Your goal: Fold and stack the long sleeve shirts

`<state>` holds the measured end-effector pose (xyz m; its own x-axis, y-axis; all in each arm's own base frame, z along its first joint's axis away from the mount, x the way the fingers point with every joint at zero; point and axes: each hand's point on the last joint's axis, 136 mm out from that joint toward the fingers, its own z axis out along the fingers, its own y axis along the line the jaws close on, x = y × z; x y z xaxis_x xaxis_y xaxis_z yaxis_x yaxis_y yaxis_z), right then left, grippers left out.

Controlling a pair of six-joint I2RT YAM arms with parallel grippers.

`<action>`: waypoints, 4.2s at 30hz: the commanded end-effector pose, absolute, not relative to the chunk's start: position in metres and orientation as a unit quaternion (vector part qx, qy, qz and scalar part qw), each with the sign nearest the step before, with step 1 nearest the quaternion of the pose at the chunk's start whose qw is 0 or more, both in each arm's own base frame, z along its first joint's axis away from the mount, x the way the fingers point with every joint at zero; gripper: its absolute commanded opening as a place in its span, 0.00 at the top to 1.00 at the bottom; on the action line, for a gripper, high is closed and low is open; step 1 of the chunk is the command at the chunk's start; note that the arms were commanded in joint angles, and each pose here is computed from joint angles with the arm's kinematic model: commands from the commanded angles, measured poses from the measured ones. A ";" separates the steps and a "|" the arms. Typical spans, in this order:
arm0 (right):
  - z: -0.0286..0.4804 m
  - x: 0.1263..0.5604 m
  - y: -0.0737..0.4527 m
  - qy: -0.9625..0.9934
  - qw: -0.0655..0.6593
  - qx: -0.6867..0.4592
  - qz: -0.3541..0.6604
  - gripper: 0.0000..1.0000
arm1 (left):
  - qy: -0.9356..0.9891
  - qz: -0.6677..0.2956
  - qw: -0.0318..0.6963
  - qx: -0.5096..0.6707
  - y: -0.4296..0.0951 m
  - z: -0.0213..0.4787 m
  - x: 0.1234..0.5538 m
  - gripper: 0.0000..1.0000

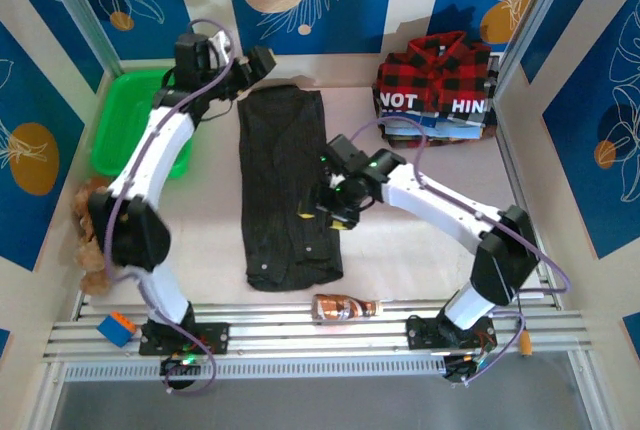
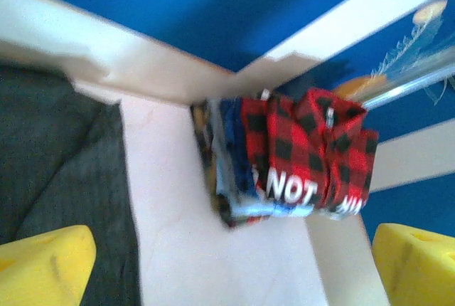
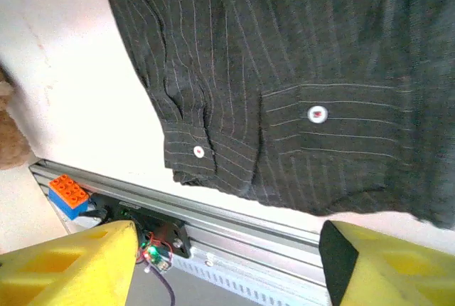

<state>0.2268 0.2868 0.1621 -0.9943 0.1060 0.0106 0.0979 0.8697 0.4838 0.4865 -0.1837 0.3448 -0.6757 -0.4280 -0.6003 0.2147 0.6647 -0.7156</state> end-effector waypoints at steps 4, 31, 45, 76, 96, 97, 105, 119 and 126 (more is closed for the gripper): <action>0.107 0.184 0.235 0.975 -0.045 -0.068 0.207 0.32 | 0.930 -0.286 0.207 -0.103 -0.158 0.206 0.337 0.03; 0.030 0.152 0.263 0.960 -0.110 -0.059 0.252 0.45 | 0.944 -0.266 0.020 -0.194 -0.164 0.037 0.172 0.35; 0.019 0.152 0.266 0.963 -0.117 -0.046 0.238 0.58 | 0.945 -0.262 -0.001 -0.194 -0.171 0.018 0.159 0.57; 0.159 0.265 0.291 0.939 -0.036 -0.024 0.342 1.00 | 0.895 -0.367 0.138 -0.214 -0.176 0.148 0.265 0.94; 0.136 0.395 0.287 0.939 -0.019 0.006 0.342 1.00 | 0.880 -0.359 0.176 -0.255 -0.142 0.143 0.363 0.95; 0.136 0.399 0.286 0.939 -0.018 0.008 0.342 1.00 | 0.880 -0.359 0.176 -0.256 -0.142 0.142 0.366 0.95; 0.107 0.425 0.287 0.940 -0.038 0.019 0.338 1.00 | 0.885 -0.344 0.166 -0.266 -0.139 0.116 0.387 0.95; 0.061 0.476 0.284 0.932 -0.041 0.067 0.353 0.97 | 0.888 -0.301 0.151 -0.313 -0.123 0.062 0.417 0.87; 0.111 0.493 0.299 0.918 0.010 0.043 0.394 0.60 | 0.866 -0.340 0.189 -0.315 -0.127 0.107 0.426 0.35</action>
